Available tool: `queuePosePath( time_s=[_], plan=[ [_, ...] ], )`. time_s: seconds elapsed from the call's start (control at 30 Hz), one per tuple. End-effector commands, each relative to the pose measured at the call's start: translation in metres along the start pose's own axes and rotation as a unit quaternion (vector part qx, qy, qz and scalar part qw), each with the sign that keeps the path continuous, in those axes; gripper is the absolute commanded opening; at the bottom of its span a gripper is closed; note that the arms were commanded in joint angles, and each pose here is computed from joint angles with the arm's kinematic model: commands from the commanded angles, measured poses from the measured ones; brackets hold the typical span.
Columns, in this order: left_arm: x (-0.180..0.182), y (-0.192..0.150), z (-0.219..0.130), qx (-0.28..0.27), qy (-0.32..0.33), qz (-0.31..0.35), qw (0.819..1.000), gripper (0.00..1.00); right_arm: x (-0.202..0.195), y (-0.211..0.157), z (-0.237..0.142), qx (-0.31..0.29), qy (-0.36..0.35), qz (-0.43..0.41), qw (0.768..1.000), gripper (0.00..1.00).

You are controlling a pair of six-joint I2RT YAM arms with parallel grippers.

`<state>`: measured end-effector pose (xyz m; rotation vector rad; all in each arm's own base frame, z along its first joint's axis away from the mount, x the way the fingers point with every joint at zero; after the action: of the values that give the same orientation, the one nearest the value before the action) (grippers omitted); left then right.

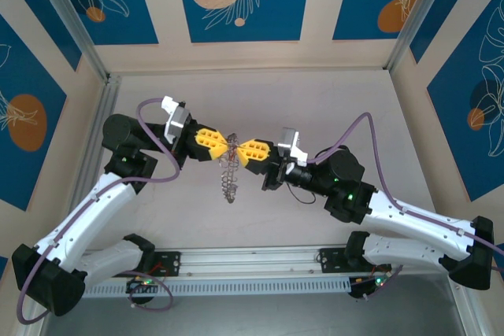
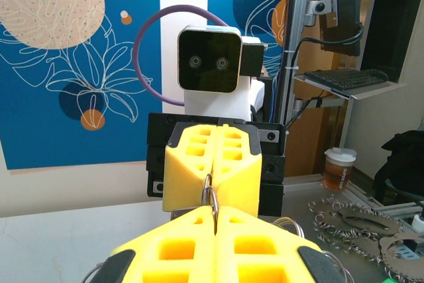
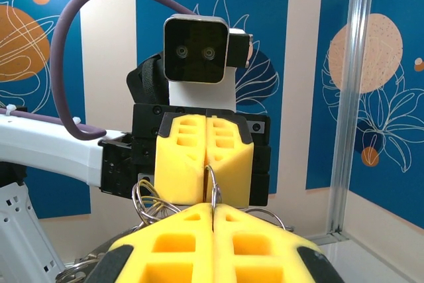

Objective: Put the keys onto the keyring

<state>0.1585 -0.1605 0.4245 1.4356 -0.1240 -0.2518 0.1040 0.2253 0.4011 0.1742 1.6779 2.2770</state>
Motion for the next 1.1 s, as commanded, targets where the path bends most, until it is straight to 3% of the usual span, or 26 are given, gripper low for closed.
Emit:
queuePosePath(
  time_s=[0.0,0.67,1.07],
  plan=[
    [-0.008,0.006,-0.001,-0.002,-0.004,0.030,1.000,0.00,-0.001,0.013,-0.001,-0.025,-0.006,-0.001,1.000,0.00],
    [-0.015,0.002,0.004,0.025,0.009,0.038,0.999,0.00,-0.014,0.019,-0.004,-0.003,0.014,0.051,0.999,0.00],
    [-0.021,0.004,0.003,0.024,0.010,0.047,0.999,0.00,-0.021,0.018,0.004,0.051,0.037,0.096,0.993,0.00]
  ],
)
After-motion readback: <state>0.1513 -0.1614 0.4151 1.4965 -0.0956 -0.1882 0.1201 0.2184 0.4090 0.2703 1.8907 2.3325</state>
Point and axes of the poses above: each hand's point on the last joint's axis, 136 mm out from that joint toward the fingers, its own z axis out along the fingers, its own x axis along the line the jaws close on, y = z × x, the point moved 10 cm from there along -z, back along the fingers, and after that the axes turned 3 degrees about -z, right-handed, at the moved point
